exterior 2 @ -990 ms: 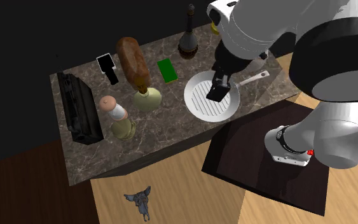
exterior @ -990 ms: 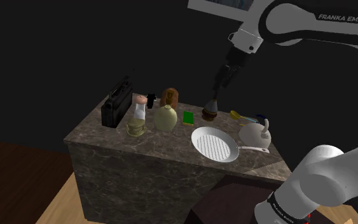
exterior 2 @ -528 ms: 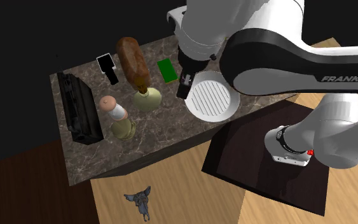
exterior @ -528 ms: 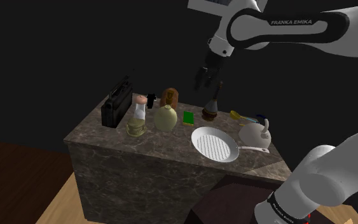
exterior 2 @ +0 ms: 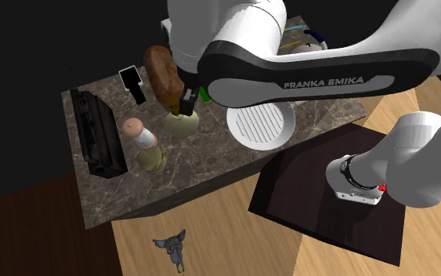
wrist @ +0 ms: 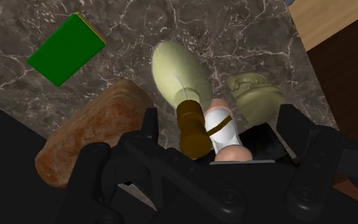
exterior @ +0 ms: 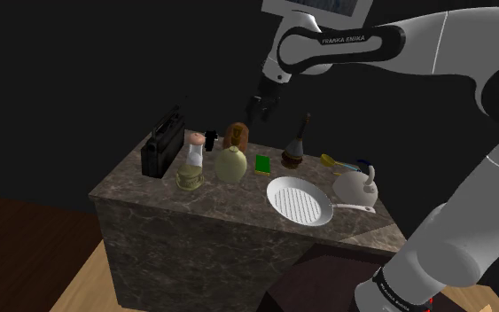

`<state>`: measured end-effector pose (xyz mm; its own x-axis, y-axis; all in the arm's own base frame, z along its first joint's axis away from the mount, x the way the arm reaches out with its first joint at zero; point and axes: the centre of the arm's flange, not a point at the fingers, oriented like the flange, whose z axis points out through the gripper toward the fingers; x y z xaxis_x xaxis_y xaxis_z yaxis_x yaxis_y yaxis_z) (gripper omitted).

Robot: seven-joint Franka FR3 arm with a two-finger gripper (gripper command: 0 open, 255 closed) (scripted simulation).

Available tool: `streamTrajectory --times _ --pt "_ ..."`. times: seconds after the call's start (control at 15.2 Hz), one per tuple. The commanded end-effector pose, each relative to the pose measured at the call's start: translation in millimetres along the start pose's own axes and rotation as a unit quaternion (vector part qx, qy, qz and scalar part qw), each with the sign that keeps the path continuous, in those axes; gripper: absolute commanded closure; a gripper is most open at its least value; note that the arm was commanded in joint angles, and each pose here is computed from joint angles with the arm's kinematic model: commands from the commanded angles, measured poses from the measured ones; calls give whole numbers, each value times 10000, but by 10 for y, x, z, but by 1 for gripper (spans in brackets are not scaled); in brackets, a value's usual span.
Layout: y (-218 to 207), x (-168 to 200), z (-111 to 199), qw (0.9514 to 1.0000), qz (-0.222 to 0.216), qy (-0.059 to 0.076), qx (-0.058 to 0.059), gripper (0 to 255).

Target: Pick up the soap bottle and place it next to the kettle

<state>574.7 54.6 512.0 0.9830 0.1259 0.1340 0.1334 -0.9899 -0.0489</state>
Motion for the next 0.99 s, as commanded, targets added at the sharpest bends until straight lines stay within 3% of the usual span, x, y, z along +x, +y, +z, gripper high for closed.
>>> streamTrajectory --times 0.0,0.33,0.92 --pt "34 230 161 10000 7 -10 3 0" --pt "98 744 488 10000 21 -37 12 0" --pt "97 741 888 10000 21 -37 12 0"
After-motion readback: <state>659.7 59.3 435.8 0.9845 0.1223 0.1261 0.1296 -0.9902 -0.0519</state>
